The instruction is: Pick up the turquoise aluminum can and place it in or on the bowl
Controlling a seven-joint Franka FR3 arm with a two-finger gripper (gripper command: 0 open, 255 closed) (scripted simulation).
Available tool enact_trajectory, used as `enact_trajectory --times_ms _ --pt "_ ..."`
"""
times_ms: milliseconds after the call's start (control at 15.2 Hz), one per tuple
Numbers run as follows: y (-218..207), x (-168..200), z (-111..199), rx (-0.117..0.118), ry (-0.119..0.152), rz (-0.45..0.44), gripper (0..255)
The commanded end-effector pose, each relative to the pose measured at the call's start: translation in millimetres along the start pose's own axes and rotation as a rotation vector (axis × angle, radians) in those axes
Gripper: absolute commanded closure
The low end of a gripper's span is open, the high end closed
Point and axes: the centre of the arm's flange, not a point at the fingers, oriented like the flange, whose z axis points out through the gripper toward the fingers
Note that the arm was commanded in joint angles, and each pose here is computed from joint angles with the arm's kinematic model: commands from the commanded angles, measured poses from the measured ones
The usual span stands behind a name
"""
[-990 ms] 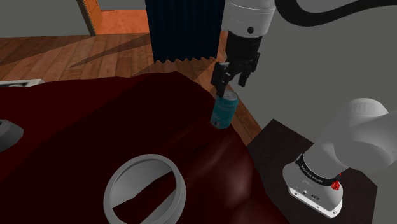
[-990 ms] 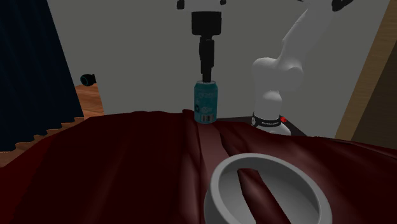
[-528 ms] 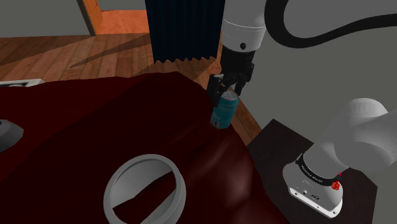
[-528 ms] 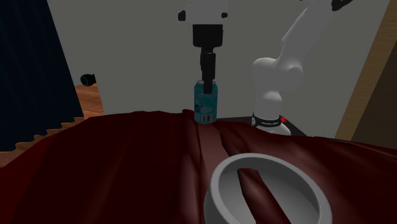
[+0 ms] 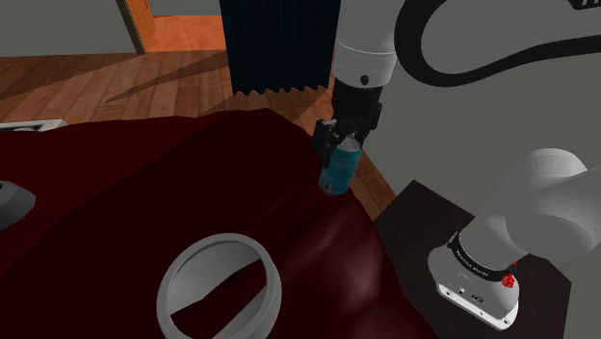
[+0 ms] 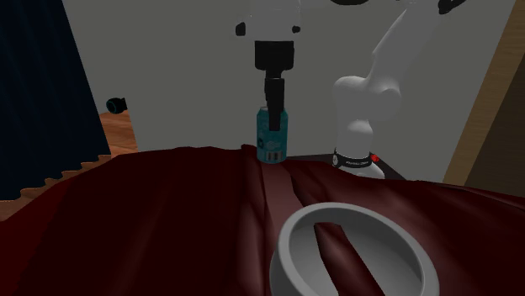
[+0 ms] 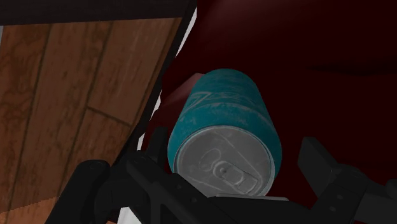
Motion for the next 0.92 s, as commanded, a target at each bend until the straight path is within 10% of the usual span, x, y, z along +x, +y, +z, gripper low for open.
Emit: enact_trajectory --times_ms 0,66,858 --pt "0 0 0 0.000 0.000 0.000 0" --pt "0 0 0 0.000 0.000 0.000 255" --pt "0 0 -16 0.000 0.000 0.000 255"
